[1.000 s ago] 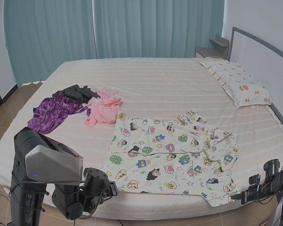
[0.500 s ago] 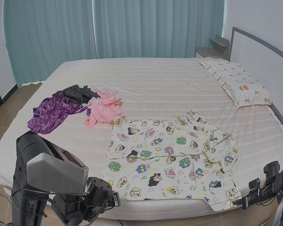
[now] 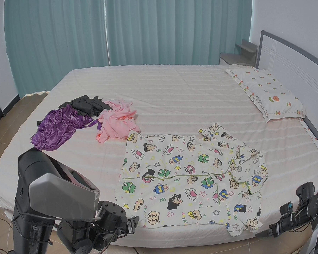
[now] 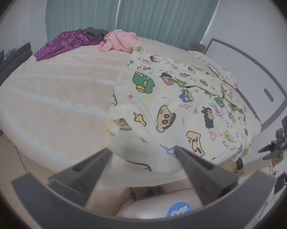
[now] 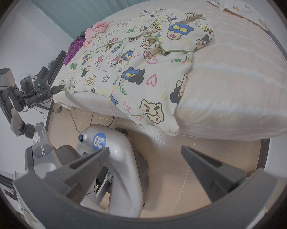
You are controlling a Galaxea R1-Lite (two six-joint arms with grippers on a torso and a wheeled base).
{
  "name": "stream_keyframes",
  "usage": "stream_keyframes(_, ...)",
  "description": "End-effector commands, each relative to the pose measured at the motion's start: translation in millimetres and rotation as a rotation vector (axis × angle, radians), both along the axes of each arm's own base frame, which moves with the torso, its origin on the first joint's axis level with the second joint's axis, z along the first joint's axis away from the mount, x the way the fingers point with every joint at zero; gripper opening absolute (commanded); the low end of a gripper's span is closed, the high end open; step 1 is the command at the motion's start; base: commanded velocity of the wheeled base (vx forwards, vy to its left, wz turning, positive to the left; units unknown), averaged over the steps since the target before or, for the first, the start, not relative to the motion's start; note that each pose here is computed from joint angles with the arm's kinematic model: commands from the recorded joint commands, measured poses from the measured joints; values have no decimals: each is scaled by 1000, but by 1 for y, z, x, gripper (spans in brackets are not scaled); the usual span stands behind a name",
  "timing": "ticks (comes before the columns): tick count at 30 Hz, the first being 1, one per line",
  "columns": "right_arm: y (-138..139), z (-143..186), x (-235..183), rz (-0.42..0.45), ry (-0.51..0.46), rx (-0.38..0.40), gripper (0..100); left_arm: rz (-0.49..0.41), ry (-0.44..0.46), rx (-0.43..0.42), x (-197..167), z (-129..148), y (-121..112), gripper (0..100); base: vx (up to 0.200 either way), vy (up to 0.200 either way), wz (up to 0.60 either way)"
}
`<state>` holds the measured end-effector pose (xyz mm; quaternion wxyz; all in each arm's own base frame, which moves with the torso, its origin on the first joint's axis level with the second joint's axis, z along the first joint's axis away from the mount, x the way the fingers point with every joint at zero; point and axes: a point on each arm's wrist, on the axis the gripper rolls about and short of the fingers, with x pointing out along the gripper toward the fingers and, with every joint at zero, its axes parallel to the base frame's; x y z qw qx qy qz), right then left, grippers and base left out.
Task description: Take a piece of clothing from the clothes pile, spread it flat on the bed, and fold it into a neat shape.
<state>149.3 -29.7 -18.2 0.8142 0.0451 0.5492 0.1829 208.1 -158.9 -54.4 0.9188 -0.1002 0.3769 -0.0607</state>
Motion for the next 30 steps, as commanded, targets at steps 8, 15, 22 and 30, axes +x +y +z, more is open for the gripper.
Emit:
stream_keyframes(8,3,39,-12,-49,-176,7,100,19,-174,-174,-26,66,22,100,0,0,0)
stream_keyframes(15,3,43,-14,-66,-183,19,100,23,-168,-176,-37,72,32,100,0,0,0)
stream_keyframes(22,2,50,-7,-69,-240,54,100,-7,-215,-341,-24,89,22,100,0,0,0)
stream_keyframes(30,4,90,19,-239,-386,174,100,68,-230,-486,-10,97,18,100,125,0,0)
